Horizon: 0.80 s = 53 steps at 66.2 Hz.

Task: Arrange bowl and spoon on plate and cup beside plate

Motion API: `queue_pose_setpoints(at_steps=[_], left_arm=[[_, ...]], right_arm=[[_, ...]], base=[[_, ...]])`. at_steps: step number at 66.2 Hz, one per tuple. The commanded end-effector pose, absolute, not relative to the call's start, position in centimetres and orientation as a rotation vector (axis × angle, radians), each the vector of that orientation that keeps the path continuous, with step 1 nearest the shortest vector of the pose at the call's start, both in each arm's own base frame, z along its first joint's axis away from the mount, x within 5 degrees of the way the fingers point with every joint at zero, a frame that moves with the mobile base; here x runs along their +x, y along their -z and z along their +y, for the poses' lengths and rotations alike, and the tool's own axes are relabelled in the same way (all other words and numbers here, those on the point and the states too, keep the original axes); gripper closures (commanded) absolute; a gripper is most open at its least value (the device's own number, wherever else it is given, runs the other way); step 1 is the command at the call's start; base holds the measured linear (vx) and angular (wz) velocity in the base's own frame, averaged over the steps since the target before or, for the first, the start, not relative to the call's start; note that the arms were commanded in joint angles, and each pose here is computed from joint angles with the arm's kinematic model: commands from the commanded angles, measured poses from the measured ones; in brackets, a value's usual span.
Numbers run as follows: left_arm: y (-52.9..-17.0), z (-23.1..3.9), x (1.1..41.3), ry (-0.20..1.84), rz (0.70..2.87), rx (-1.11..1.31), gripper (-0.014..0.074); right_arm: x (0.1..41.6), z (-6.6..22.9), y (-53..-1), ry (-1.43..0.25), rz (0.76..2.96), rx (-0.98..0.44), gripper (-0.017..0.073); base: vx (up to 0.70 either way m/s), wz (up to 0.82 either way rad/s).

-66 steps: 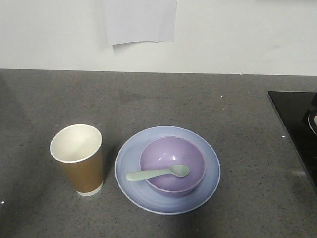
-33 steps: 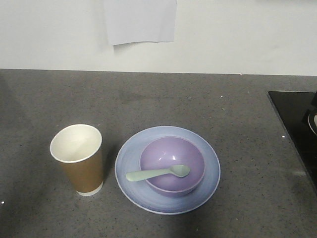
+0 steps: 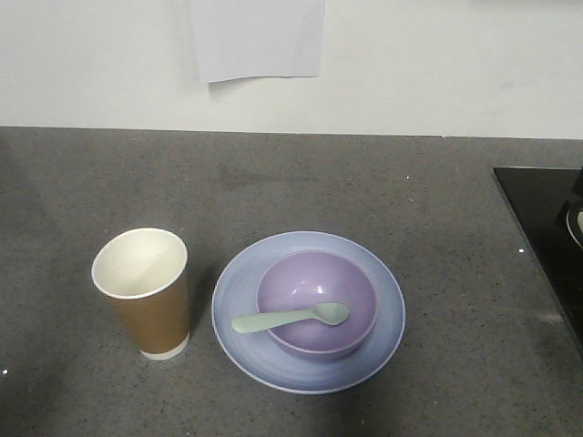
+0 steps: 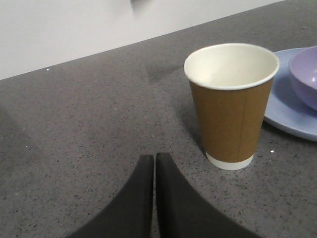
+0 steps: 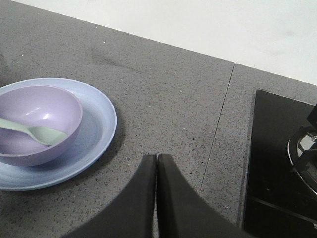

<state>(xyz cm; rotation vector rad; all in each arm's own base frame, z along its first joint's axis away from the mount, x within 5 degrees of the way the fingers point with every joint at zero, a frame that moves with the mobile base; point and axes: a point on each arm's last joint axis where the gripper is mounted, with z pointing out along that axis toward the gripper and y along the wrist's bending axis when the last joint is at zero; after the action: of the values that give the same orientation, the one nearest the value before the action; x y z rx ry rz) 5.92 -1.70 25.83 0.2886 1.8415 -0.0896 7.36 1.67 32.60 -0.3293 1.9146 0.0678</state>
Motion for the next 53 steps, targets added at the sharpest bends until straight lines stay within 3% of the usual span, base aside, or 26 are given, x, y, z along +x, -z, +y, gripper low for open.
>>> queue_pose_setpoints(at_steps=[1,9,19,53], left_arm=[[-25.1,-1.3,5.7,0.078,1.647,0.198,0.0601],[-23.0,-0.8,4.8,0.047,1.483,0.145,0.0601],[-20.5,-0.4,5.6,-0.003,1.500,0.096,0.0601],[-20.9,-0.2,5.6,-0.053,1.472,0.097,0.0601]], right_arm=[[7.6,1.7,-34.0,-0.062,1.821,-0.310,0.0562],[7.6,1.7,-34.0,-0.062,1.821,-0.310,0.0562],[7.7,1.7,-34.0,-0.062,1.829,-0.311,0.0562],[7.7,1.7,-34.0,-0.063,1.829,-0.311,0.0562]], base=[[0.00,0.00],[0.00,0.00],[0.00,0.00],[0.00,0.00]])
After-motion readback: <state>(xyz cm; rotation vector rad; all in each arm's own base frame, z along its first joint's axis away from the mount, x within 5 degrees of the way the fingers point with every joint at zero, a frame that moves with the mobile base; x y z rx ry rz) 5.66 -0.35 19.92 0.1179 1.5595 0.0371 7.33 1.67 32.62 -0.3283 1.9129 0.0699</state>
